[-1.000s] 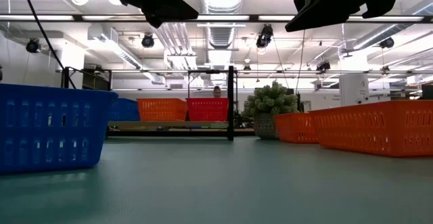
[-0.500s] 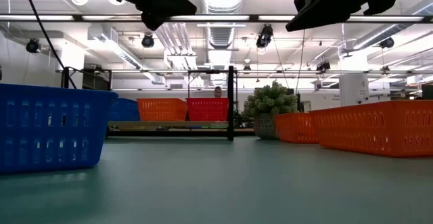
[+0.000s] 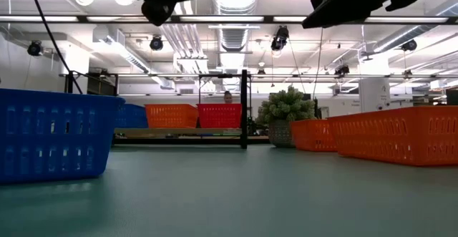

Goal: Stack baskets on shelf by color
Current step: Stack the right blue bin on the blue bin on the shelf

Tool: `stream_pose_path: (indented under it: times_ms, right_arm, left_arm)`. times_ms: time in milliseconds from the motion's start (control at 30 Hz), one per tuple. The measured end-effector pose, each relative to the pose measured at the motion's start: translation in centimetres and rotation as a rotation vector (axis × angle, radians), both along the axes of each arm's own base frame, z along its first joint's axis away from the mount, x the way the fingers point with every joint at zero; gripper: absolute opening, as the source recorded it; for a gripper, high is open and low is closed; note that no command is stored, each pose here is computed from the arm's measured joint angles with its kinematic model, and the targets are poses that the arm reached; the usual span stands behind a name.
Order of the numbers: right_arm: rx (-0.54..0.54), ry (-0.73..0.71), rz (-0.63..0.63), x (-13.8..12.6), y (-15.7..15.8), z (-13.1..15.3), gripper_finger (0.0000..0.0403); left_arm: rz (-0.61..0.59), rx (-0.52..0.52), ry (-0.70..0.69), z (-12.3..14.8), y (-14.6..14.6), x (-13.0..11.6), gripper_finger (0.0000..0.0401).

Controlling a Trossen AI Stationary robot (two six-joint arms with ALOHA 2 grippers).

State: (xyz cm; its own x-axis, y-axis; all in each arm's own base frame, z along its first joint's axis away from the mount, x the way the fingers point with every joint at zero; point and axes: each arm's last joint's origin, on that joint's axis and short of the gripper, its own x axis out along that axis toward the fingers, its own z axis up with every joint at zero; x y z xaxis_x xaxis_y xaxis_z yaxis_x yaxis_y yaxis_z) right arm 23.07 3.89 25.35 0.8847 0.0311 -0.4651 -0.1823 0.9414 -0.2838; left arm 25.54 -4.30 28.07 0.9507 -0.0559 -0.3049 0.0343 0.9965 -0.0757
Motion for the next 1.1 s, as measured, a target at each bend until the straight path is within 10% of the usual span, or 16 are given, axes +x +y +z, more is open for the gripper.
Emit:
stream_pose_path:
  times_ms: [467, 1100]
  right_arm:
    - [-0.012, 0.000, 0.006, 0.0, 0.0, 0.0, 0.0011]
    - [-0.043, -0.031, 0.025, 0.1, 0.0, 0.3, 0.0011]
  left_arm:
    - [0.010, 0.016, 0.006, -0.2, 0.0, 0.0, 0.0000]
    - [-0.045, -0.282, 0.052, -2.3, -6.9, 2.0, 0.0000]
